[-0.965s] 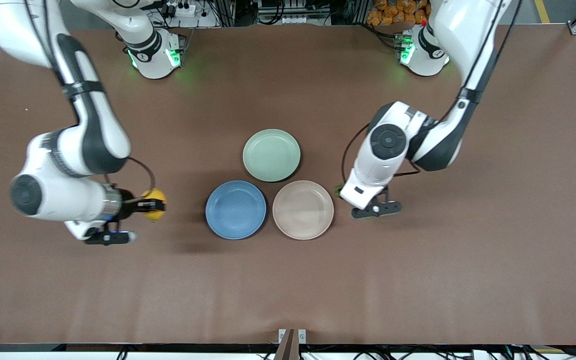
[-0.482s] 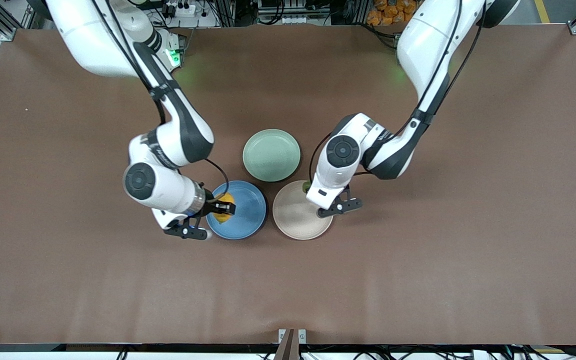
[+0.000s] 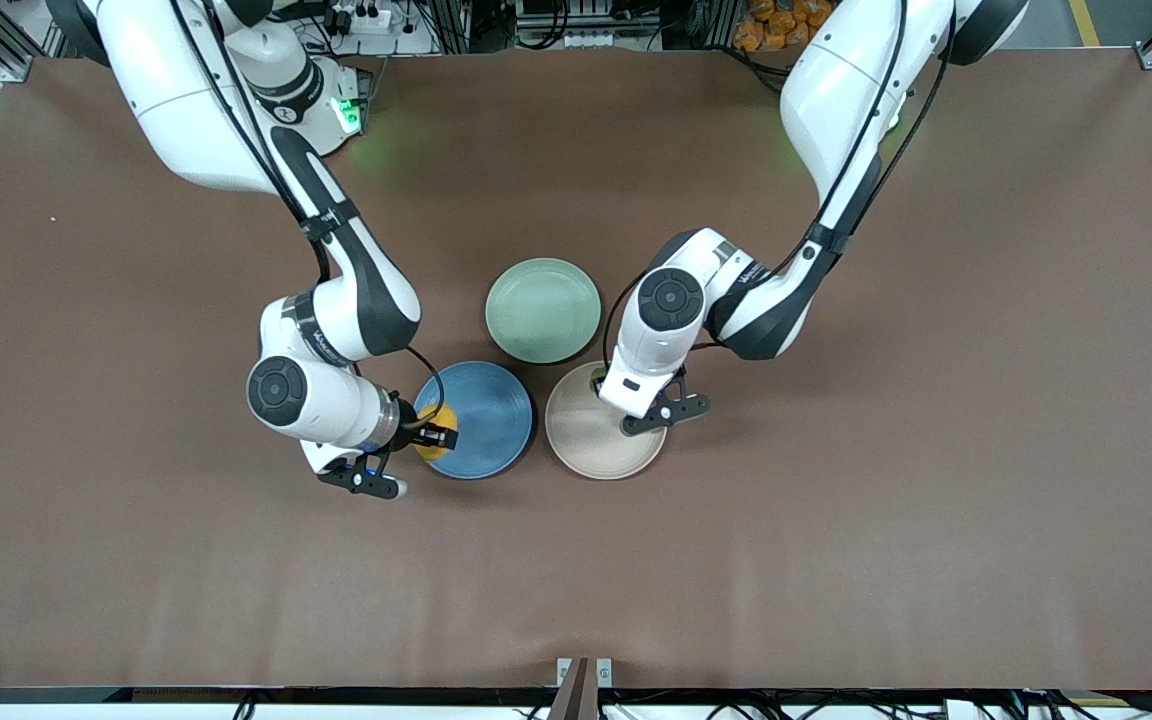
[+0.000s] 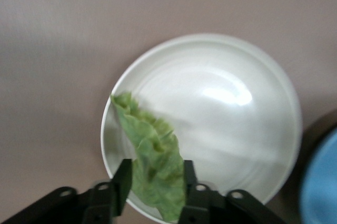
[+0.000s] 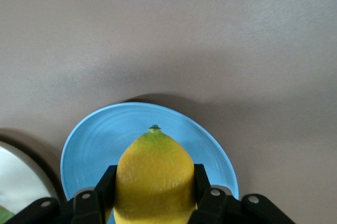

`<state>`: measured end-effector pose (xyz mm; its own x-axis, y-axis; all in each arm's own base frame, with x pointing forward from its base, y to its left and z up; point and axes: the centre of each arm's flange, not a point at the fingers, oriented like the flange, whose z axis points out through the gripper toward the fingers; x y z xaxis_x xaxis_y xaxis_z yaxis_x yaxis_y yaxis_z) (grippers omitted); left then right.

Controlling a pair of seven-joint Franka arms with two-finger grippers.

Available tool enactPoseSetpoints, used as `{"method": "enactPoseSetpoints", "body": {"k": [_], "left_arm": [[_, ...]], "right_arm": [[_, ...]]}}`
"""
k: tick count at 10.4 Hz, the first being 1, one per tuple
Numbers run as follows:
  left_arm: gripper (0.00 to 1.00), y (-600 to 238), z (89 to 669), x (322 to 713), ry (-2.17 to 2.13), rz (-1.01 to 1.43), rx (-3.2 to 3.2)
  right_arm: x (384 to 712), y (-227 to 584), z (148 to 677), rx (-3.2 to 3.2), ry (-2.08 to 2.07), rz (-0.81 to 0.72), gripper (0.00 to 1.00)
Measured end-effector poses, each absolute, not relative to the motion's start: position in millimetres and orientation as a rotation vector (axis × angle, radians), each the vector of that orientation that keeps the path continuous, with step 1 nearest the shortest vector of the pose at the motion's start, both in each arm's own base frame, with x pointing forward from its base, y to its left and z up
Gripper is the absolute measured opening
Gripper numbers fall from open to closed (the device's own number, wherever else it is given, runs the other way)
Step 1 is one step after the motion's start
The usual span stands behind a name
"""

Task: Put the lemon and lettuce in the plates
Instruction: 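Lower the lemon onto the blue plate while the left gripper lowers lettuce onto beige plate, then open both grippers and draw both arms back from the plates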

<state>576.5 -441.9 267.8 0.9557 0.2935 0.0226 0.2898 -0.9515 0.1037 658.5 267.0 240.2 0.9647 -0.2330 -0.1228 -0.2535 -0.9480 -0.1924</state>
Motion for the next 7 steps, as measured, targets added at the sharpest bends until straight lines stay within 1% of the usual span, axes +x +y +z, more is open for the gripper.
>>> {"method": "enactPoseSetpoints", "body": {"k": [1, 2, 3, 4, 5, 6, 7], "left_arm": [[0.66, -431, 300, 588, 0.438, 0.094, 3.003], [0.81, -413, 343, 597, 0.407, 0.124, 3.014], [0.95, -393, 385, 600, 0.354, 0.142, 3.038], [1.00, -368, 425, 600, 0.279, 0.140, 3.078], [1.00, -338, 460, 601, 0.190, 0.130, 3.116], [1.00, -305, 491, 600, 0.120, 0.115, 3.147], [1.00, -280, 519, 595, 0.090, 0.101, 3.168]], "right_arm": [[656, 273, 233, -2.910, 0.355, 0.155, 0.62], [652, 279, 225, -2.912, 0.349, 0.167, 0.62], [650, 282, 220, -2.914, 0.347, 0.176, 0.62], [650, 282, 218, -2.915, 0.349, 0.180, 0.63], [650, 282, 218, -2.914, 0.355, 0.179, 0.64], [651, 282, 219, -2.912, 0.362, 0.177, 0.72], [653, 282, 223, -2.909, 0.364, 0.165, 0.83]]}}
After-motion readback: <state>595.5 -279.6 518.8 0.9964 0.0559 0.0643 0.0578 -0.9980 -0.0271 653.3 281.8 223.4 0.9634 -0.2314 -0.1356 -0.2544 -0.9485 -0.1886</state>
